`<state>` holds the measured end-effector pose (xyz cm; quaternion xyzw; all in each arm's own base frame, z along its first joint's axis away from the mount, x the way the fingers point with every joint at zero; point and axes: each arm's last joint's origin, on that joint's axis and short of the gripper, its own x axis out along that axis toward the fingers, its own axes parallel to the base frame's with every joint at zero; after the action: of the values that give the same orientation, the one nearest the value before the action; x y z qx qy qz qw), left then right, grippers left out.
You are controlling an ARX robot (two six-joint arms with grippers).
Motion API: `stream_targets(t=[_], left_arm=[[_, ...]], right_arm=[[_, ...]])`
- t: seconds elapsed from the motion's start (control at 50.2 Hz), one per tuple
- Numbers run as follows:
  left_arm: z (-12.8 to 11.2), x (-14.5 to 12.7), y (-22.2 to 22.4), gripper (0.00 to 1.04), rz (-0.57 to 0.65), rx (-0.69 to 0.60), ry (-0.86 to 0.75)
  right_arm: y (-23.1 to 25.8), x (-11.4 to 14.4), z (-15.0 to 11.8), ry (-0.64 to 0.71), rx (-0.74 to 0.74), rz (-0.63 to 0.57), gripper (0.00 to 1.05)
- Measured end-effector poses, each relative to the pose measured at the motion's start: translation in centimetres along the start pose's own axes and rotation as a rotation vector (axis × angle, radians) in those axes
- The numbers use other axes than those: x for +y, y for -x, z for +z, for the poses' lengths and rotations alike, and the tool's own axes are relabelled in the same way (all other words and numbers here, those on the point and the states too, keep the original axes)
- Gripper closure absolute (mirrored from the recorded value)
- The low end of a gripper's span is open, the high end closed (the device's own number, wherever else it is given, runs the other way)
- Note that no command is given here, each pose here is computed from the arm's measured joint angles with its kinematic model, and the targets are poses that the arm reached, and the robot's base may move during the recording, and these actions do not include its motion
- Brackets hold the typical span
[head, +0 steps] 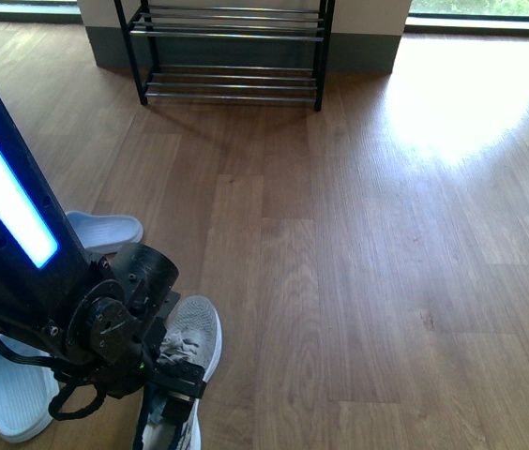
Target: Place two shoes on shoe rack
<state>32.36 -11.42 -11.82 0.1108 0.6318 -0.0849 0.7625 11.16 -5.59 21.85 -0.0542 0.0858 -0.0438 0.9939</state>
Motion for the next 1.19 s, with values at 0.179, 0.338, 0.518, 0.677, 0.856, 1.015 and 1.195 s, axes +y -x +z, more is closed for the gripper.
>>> stream_targets(t=[0.179, 0.338, 0.518, 0.677, 0.856, 1.015, 1.195], left_arm=[[-0.4, 0.4, -0.6, 0.31, 0.049, -0.020, -0.040], [-0.4, 0.4, -0.6, 0.52, 0.054, -0.024, -0.057], [-0.6, 0.5, -0.7, 0.77, 0.064, -0.019, -0.068], [-0.8, 0.5, -0.9, 1.02, 0.089, -0.008, -0.071], [-0.9, 0.7, -0.9, 1.03, 0.117, -0.006, -0.070], [-1.4, 1.2, 0.2, 1.03, 0.113, -0.006, -0.025], [-0.5, 3.2, 6.2, 1.03, 0.109, -0.095, 0.065]], right_arm=[[0.0, 0.0, 0.0, 0.000, 0.000, 0.000, 1.03], [0.0, 0.0, 0.0, 0.000, 0.000, 0.000, 1.03], [0.0, 0.0, 0.0, 0.000, 0.000, 0.000, 1.03], [0.0, 0.0, 0.0, 0.000, 0.000, 0.000, 1.03], [0.0, 0.0, 0.0, 0.000, 0.000, 0.000, 1.03], [0.0, 0.0, 0.0, 0.000, 0.000, 0.000, 1.03], [0.0, 0.0, 0.0, 0.000, 0.000, 0.000, 1.03]])
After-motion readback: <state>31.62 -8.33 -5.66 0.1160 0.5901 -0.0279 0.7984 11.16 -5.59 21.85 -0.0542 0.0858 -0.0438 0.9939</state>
